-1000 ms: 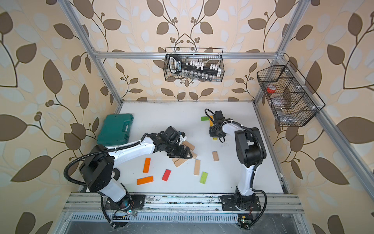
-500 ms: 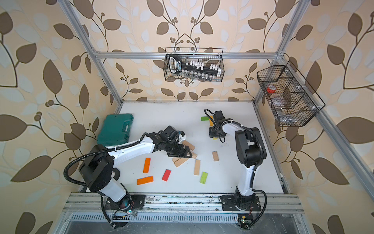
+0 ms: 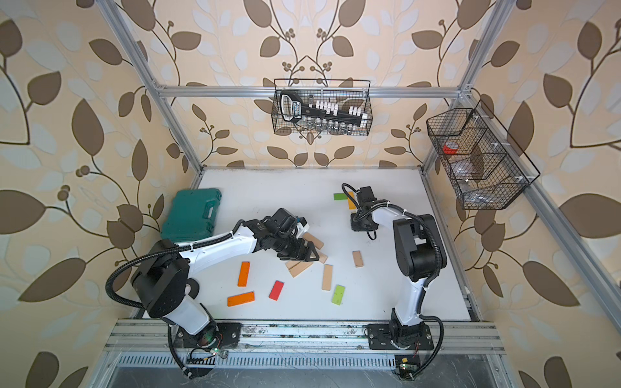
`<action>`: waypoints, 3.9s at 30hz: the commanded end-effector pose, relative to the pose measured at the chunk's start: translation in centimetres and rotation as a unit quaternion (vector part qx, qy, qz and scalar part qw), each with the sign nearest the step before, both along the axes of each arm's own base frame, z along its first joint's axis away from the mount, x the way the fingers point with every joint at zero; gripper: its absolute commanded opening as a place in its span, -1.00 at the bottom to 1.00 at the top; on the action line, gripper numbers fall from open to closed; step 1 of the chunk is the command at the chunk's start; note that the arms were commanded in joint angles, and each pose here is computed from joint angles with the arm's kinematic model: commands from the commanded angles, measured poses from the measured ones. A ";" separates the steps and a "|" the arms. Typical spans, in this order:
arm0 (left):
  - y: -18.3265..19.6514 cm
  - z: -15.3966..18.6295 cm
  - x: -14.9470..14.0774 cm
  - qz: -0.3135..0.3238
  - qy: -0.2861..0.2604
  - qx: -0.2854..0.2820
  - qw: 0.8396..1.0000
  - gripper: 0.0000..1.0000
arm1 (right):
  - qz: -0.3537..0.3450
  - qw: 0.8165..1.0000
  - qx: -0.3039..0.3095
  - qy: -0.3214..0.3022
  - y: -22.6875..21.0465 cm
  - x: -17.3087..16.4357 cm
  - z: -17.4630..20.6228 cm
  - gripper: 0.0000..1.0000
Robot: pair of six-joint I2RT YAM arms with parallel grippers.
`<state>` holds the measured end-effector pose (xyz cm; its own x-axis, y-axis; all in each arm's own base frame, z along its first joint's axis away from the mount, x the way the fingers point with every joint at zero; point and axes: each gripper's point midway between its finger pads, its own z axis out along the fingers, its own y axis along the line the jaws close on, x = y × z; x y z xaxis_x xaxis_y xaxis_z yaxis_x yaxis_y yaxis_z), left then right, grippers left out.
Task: Assemble a giraffe with building blocks
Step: Assemble the building block at the center of the board, then pick up the building block from the center of the board.
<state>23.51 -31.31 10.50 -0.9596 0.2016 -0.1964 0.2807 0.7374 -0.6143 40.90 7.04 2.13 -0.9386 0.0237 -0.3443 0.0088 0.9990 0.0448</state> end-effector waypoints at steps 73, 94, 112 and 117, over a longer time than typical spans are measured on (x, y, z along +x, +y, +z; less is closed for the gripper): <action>0.0 2.4 1.2 -0.002 -0.028 -0.035 0.999 0.82 | 0.015 0.999 0.006 0.032 1.8 1.0 0.0 0.24; 9.6 4.9 -3.8 0.099 -0.050 0.072 0.991 0.82 | 0.142 0.984 0.037 -0.098 12.6 -7.6 15.0 0.37; 12.2 4.1 -6.4 0.153 -0.027 0.067 0.986 0.81 | 0.240 0.971 0.000 0.007 16.8 -13.7 3.8 0.23; 11.2 4.3 -6.7 0.136 -0.026 0.036 0.990 0.84 | 0.251 0.968 -0.002 0.021 17.1 -13.7 2.4 0.25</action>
